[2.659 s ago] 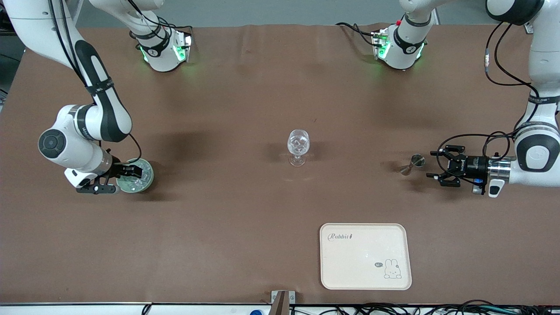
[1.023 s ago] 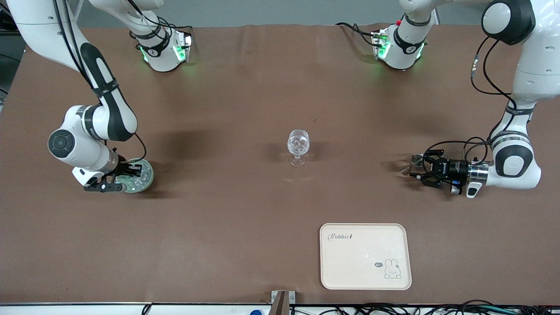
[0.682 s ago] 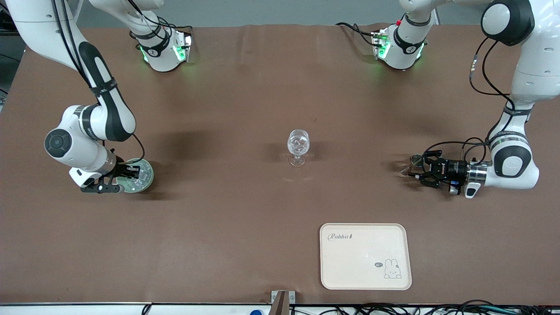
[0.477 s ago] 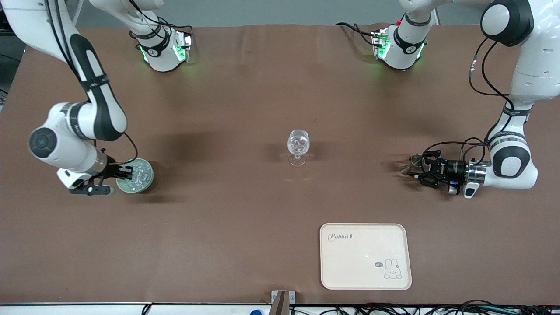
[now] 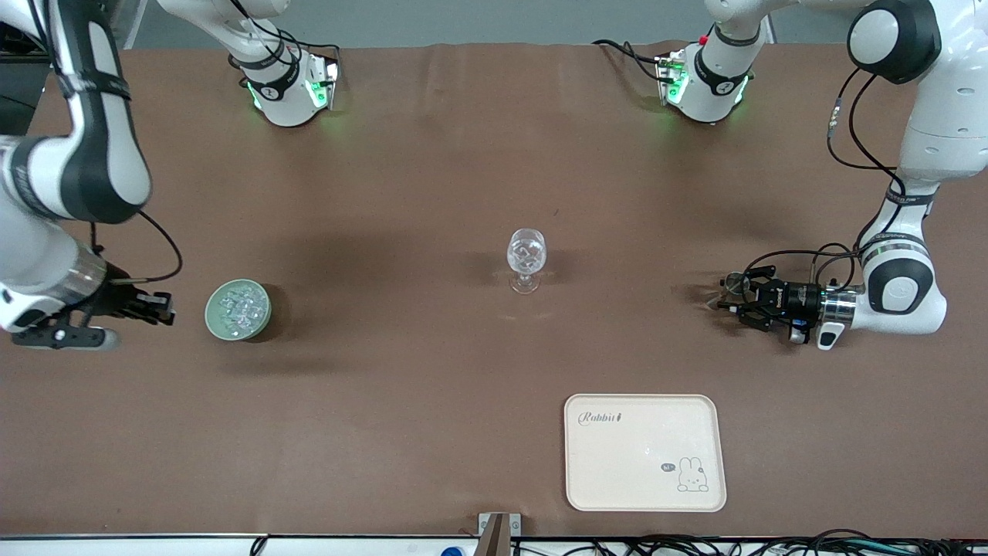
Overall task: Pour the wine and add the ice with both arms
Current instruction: 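Lift the ice cube with the right gripper while the left gripper lifts the jigger, then carry the silver jigger with the left gripper over the wine glass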
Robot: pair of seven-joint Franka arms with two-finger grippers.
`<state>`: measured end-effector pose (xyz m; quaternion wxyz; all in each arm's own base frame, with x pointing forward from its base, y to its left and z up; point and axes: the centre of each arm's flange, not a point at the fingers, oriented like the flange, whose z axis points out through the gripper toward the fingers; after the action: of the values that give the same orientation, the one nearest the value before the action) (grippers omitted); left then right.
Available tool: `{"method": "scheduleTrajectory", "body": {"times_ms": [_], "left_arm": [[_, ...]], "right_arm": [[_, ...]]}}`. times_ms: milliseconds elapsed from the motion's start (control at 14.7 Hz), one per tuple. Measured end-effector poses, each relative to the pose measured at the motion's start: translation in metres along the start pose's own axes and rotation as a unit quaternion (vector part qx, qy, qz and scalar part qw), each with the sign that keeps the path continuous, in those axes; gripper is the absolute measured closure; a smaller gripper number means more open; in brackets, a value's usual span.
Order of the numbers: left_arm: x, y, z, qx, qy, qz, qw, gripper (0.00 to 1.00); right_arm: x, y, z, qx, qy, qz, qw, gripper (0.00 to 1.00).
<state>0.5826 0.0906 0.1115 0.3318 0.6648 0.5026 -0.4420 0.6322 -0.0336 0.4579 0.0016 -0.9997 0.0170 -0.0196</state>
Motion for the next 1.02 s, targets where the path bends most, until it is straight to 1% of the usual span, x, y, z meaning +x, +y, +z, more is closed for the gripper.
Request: {"method": "scheduleTrajectory", "body": {"times_ms": [68, 136, 205, 273, 409, 477, 545, 750, 1023], "left_arm": [[0.001, 0.000, 0.000, 0.000, 0.000, 0.000, 1.000, 0.55], [0.002, -0.001, 0.001, 0.000, -0.001, -0.001, 1.000, 0.60], [0.002, -0.001, 0.001, 0.000, -0.001, -0.002, 1.000, 0.64], [0.003, -0.001, 0.001, 0.000, -0.002, -0.003, 1.000, 0.64], [0.003, -0.001, 0.002, -0.002, -0.003, -0.003, 1.000, 0.74], [0.003, 0.000, 0.002, -0.005, -0.005, -0.003, 1.000, 0.74], [0.002, 0.001, 0.002, -0.008, -0.008, -0.005, 1.000, 0.78], [-0.006, 0.009, 0.006, -0.007, -0.015, -0.023, 1.000, 0.78], [-0.049, 0.041, 0.029, 0.011, -0.039, -0.005, 0.999, 0.78]], "right_arm": [[-0.001, -0.002, -0.022, 0.001, -0.006, 0.003, 1.000, 0.78], [-0.003, -0.005, -0.042, 0.002, -0.011, 0.008, 1.000, 0.78], [-0.008, -0.010, -0.059, 0.002, -0.014, 0.010, 1.000, 0.78], [-0.014, -0.016, -0.074, 0.003, -0.016, 0.010, 1.000, 0.78], [-0.029, -0.030, -0.098, 0.004, -0.024, 0.007, 1.000, 0.78], [-0.037, -0.035, -0.109, 0.004, -0.026, 0.005, 1.000, 0.78], [-0.044, -0.038, -0.118, 0.005, -0.025, 0.004, 1.000, 0.78], [-0.061, -0.035, -0.127, 0.006, -0.023, 0.007, 1.000, 0.78], [-0.065, -0.029, -0.126, 0.006, -0.024, 0.012, 1.000, 0.78]]}}
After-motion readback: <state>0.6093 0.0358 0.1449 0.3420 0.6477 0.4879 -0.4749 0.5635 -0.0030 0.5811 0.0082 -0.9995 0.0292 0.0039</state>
